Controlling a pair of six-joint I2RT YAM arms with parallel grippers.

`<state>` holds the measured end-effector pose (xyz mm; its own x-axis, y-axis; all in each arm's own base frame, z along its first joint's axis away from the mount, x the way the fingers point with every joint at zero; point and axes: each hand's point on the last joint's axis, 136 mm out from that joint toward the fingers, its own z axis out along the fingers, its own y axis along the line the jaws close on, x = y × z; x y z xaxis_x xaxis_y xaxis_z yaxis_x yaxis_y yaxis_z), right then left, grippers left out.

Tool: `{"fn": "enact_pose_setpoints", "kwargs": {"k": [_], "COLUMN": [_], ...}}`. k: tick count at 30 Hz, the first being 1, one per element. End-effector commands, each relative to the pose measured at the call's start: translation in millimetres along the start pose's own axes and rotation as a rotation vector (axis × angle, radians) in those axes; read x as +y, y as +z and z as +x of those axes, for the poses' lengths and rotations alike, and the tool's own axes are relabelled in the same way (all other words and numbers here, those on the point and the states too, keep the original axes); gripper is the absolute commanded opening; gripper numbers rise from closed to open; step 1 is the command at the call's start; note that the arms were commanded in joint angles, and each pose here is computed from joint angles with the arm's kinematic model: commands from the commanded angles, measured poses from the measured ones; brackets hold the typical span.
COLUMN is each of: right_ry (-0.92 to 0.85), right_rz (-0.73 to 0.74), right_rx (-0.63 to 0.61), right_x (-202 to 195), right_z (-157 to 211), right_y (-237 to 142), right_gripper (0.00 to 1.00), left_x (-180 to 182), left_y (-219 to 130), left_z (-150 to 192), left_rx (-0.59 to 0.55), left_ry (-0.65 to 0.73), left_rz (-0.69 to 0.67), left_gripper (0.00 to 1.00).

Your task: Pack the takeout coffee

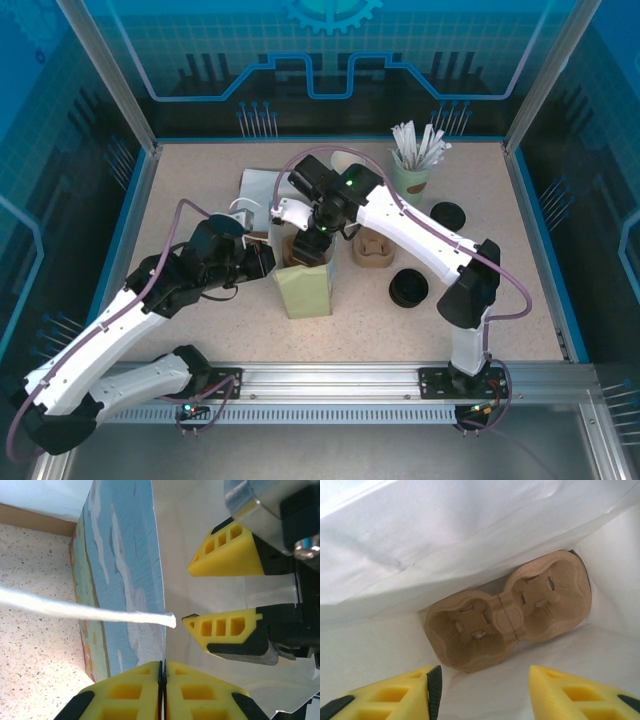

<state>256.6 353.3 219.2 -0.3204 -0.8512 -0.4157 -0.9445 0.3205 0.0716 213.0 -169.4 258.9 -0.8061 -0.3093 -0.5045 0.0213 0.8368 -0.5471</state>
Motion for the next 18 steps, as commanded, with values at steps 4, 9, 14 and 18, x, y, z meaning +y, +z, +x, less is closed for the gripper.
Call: {"fn": "enact_pose_setpoints", "kwargs": {"k": [4, 9, 14, 18], "right_ry": [0.026, 0.040, 0.053, 0.070], "right_rz": [-0.024, -0.033, -0.041, -0.034], "right_rx": [-0.049, -0.049, -0.050, -0.049], "right_x": [4.0, 4.0, 4.6, 2.6], "right_z": [-6.5, -7.6, -9.6, -9.9], "right_y": [-9.3, -5.7, -2.2, 0.2], "right_gripper": [0.42, 0.32, 0.22, 0.11], "left_x": [8.3, 9.0, 10.9, 11.1], "left_y": [-1.3, -1.0, -0.9, -2.1], "left_z": [0.6, 1.1, 2.2, 1.6], "left_rx": [-0.014, -0.013, -0.011, -0.016], "left_ry": [-0.012, -0.012, -0.016, -0.018], "left_rz": [-0.026, -0.029, -0.033, -0.033], "left_gripper": [0.13, 0.12, 0.12, 0.12]}}
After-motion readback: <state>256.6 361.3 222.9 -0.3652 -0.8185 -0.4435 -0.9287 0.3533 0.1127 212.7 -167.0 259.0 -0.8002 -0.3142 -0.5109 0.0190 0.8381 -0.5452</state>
